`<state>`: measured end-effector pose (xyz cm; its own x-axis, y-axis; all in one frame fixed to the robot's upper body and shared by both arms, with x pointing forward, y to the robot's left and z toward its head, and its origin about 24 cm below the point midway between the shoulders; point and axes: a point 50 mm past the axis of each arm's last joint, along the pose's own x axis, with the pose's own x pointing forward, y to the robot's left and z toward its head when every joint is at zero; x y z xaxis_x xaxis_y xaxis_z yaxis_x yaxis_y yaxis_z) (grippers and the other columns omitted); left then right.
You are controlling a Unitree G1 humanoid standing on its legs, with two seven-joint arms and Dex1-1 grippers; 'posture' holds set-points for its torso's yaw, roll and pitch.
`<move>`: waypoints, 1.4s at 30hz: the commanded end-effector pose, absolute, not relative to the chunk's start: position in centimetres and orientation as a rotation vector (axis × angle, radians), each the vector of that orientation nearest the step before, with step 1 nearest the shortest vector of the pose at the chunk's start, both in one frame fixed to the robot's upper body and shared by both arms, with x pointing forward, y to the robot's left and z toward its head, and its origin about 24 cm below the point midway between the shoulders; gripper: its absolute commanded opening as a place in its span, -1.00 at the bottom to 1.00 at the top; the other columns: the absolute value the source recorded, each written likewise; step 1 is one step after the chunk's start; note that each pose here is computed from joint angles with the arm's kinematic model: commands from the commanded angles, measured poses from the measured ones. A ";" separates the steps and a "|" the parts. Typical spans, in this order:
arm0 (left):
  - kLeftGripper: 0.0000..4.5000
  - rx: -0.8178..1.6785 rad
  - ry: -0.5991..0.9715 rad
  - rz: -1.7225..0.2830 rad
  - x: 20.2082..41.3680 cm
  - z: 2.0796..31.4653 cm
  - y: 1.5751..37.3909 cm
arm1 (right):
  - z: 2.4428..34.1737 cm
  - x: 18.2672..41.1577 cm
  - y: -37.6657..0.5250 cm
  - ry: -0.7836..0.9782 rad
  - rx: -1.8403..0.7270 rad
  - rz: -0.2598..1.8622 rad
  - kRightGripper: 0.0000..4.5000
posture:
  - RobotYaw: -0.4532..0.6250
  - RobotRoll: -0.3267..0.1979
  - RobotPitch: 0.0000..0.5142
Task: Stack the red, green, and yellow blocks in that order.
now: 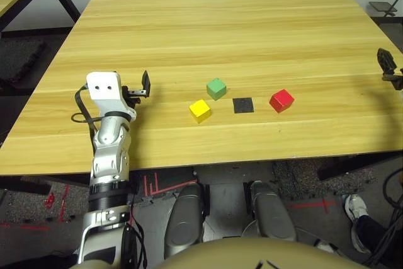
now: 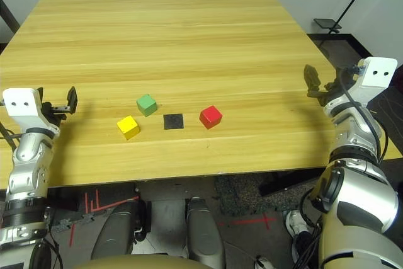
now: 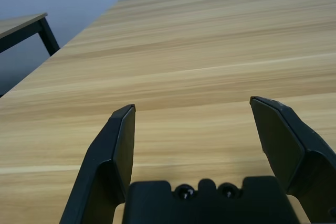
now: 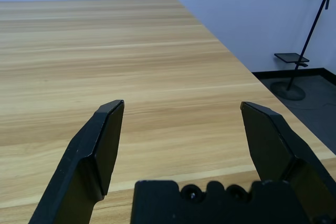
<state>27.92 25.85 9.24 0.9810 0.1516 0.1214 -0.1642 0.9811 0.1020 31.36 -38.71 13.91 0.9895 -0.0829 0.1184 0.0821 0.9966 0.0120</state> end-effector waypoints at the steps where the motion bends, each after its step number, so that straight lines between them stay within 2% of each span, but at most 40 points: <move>1: 0.98 0.121 -0.110 0.190 28.0 8.9 26.2 | 14.0 30.9 -39.3 -0.089 -0.002 -0.091 1.00 | 0.22 -0.30 -0.54; 4: 0.98 0.097 -0.097 0.185 28.3 8.8 26.0 | 14.1 31.0 -39.2 -0.052 -0.039 -0.045 1.00 | 0.23 -0.29 -0.53; 6: 0.98 0.070 -0.132 0.145 28.2 10.3 25.7 | 14.2 31.5 -38.5 0.003 -0.075 0.053 1.00 | 0.22 -0.29 -0.51; 13: 0.98 0.141 -0.262 -0.175 28.9 19.5 24.0 | 17.2 34.1 -32.6 0.322 -0.418 0.739 1.00 | 0.32 -0.39 -0.56; 19: 0.98 0.180 -0.257 -0.384 28.8 23.7 21.4 | 19.2 35.4 -28.3 0.434 -0.589 1.077 1.00 | 0.40 -0.38 -0.68; 24: 0.98 0.213 -0.207 -0.438 28.9 23.9 20.4 | 19.3 36.0 -25.4 0.504 -0.755 1.277 1.00 | 0.50 -0.44 -0.75; 31: 0.98 0.178 -0.195 -0.399 28.2 22.9 19.8 | 19.2 36.6 -22.5 0.614 -1.024 1.415 1.00 | 0.62 -0.52 -0.79; 42: 0.98 0.140 -0.168 -0.344 26.6 21.4 19.1 | 19.2 37.1 -19.2 0.593 -1.202 1.531 1.00 | 0.76 -0.62 -0.62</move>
